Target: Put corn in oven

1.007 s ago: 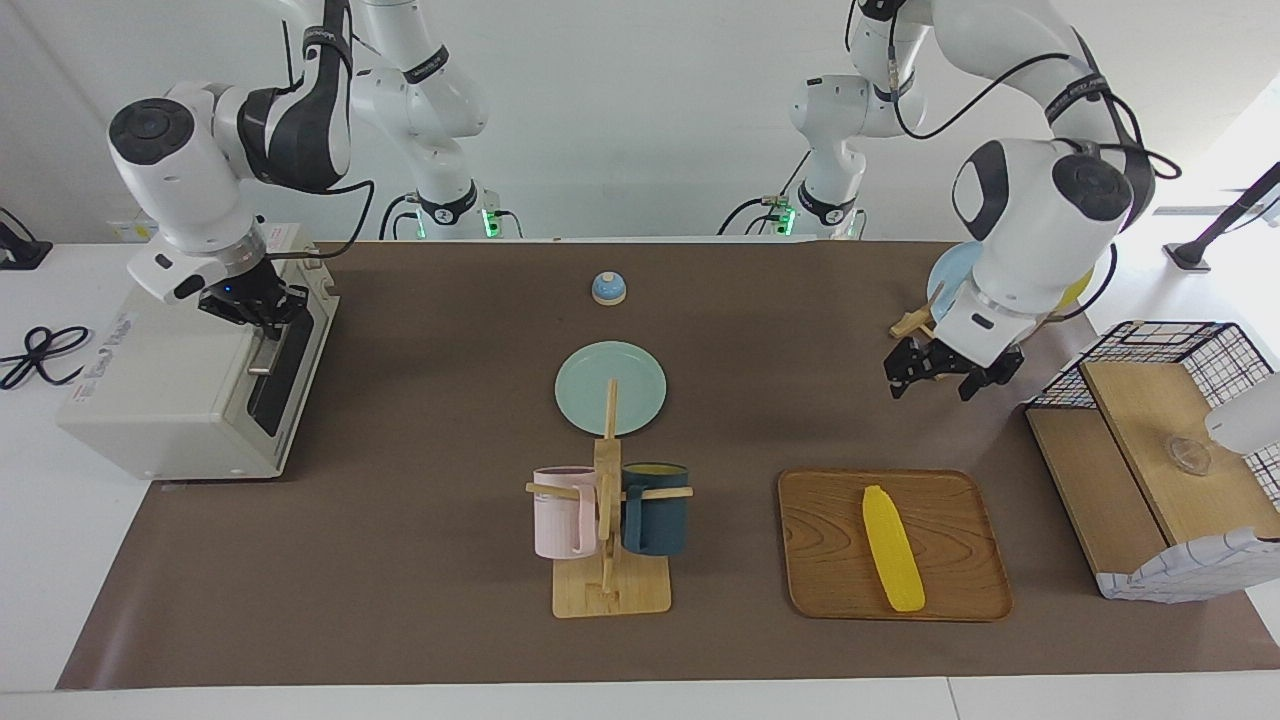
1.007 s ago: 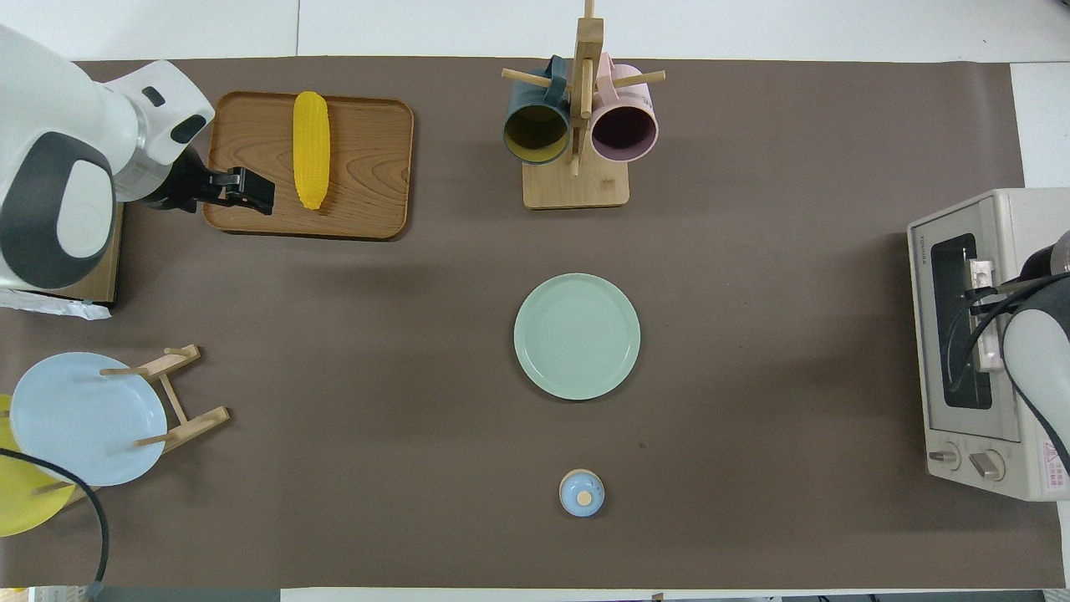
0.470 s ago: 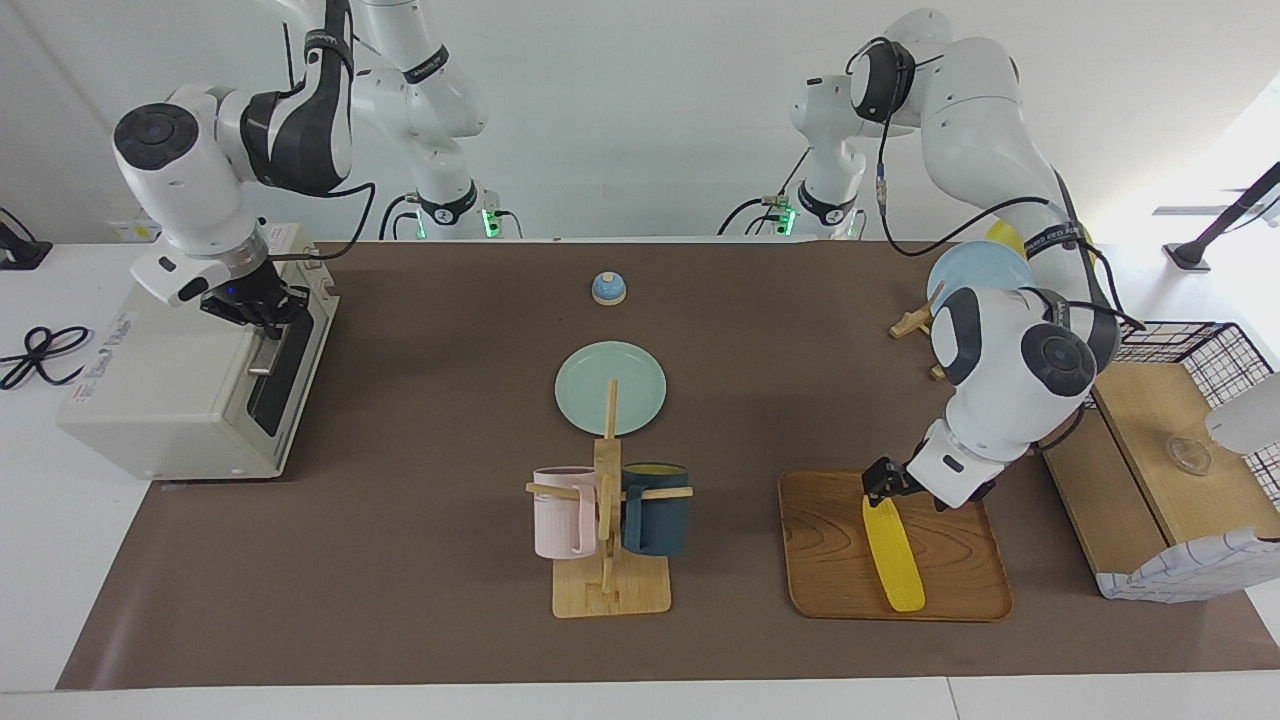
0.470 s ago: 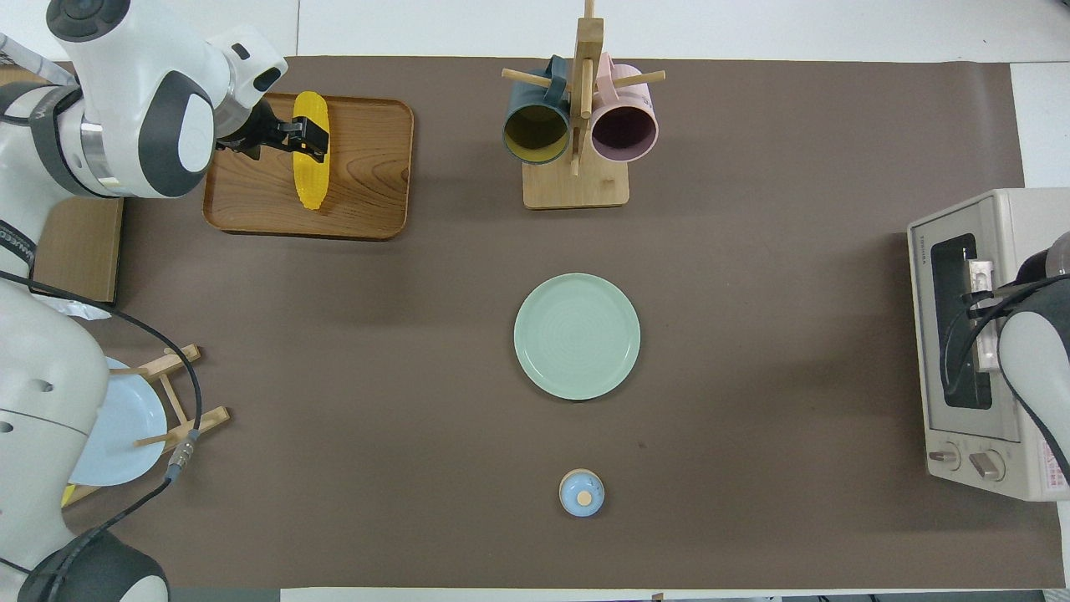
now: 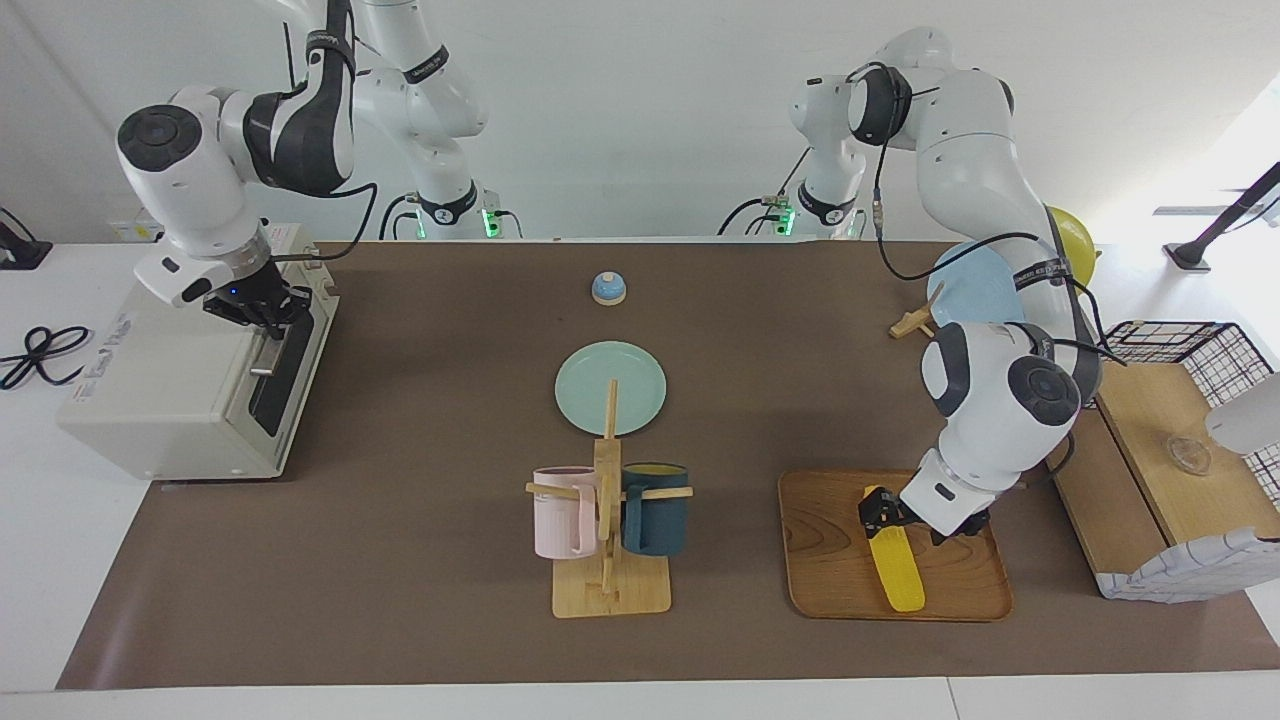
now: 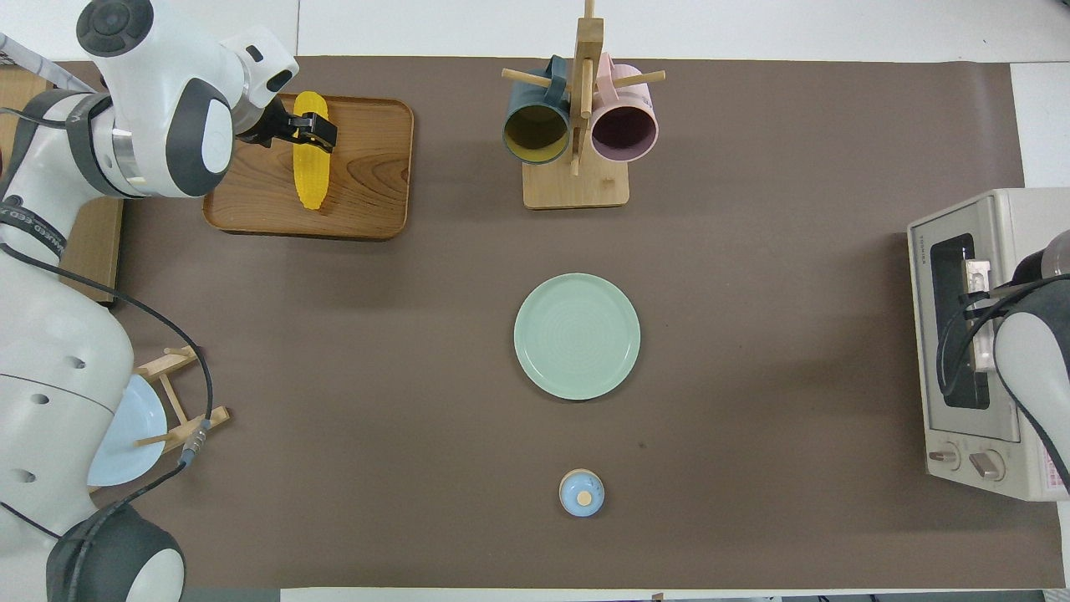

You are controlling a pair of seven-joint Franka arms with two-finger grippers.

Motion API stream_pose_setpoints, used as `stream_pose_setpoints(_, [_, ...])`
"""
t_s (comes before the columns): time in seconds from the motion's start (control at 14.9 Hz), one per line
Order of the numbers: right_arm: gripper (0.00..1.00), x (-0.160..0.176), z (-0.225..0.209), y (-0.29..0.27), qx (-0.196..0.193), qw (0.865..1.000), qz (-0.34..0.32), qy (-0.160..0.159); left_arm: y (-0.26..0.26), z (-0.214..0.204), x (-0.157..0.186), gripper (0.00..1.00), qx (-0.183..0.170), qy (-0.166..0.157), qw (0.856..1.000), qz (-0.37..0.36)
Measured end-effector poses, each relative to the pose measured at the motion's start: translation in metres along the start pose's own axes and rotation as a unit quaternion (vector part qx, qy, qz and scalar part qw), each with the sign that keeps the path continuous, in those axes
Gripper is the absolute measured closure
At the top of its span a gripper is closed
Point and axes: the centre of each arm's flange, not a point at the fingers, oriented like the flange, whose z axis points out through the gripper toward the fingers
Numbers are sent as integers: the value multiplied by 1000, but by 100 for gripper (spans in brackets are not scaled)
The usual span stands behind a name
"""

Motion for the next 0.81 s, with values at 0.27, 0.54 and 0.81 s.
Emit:
stream_pose_setpoints(0.27, [99, 11, 0, -34, 13, 1000, -20, 13, -4, 22, 6, 0, 0, 4, 1000, -1])
stream_pose_setpoints(0.54, [99, 22, 12, -56, 13, 999, -32, 18, -4, 25, 10, 3, 0, 18, 1000, -1])
stream_pose_setpoints(0.81, [99, 23, 6, -53, 15, 999, -30, 8, -5, 24, 10, 43, 0, 20, 1000, -1])
